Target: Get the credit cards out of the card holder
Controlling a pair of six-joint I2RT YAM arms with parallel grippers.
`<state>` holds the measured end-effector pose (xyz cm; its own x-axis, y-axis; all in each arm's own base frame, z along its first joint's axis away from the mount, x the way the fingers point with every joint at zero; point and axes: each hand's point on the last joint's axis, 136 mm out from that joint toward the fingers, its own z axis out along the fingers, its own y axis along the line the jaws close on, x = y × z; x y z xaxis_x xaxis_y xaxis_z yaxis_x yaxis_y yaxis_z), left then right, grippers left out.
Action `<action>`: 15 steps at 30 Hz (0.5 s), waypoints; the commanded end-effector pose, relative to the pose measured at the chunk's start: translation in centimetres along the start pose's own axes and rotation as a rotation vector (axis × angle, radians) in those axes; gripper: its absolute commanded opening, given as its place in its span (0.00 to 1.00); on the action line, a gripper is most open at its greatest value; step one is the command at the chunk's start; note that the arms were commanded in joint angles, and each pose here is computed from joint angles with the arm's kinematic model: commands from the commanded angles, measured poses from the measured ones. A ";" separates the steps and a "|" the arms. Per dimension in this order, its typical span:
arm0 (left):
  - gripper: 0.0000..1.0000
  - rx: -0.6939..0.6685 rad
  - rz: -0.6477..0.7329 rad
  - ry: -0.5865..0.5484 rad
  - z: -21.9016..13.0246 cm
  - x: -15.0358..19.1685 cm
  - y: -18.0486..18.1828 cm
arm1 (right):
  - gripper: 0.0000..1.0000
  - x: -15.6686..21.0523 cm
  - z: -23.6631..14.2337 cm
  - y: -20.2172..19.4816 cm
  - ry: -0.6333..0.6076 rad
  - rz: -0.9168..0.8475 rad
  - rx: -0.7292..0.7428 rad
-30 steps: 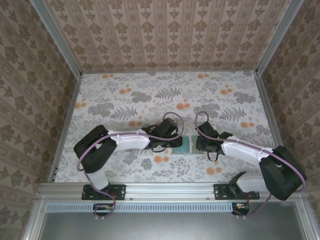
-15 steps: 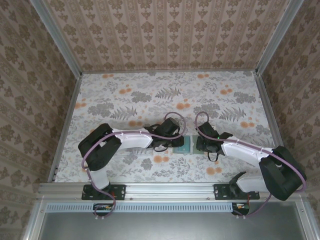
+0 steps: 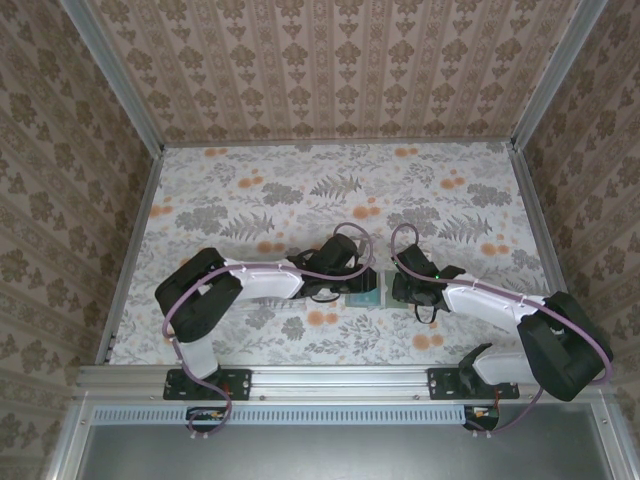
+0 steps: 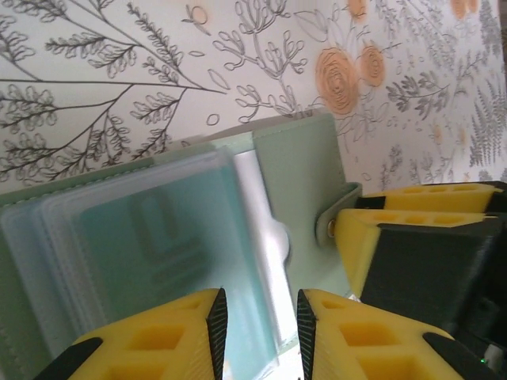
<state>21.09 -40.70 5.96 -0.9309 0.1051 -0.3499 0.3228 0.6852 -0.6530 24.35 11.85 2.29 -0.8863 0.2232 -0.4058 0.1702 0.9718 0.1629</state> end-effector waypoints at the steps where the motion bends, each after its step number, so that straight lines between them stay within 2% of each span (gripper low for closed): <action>1: 0.32 0.004 0.000 -0.014 -0.7 -0.3 -0.5 | 0.33 0.7 -0.1 -0.4 0.026 0.002 0.009; 7: 0.32 -0.094 0.001 -0.037 -1.9 -0.4 1.1 | 0.43 -0.6 -2.2 -0.7 -0.029 0.009 0.022; 15: 0.33 -0.201 -0.012 -0.024 -2.2 -0.1 2.9 | 0.44 0.4 -1.0 -1.0 0.010 0.030 0.019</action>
<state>21.57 -38.21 5.54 -0.9311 0.0783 -0.3562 0.2814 0.7755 -0.5652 23.77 11.22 3.73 -0.8755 0.2361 -0.4217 0.1800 0.9691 0.1690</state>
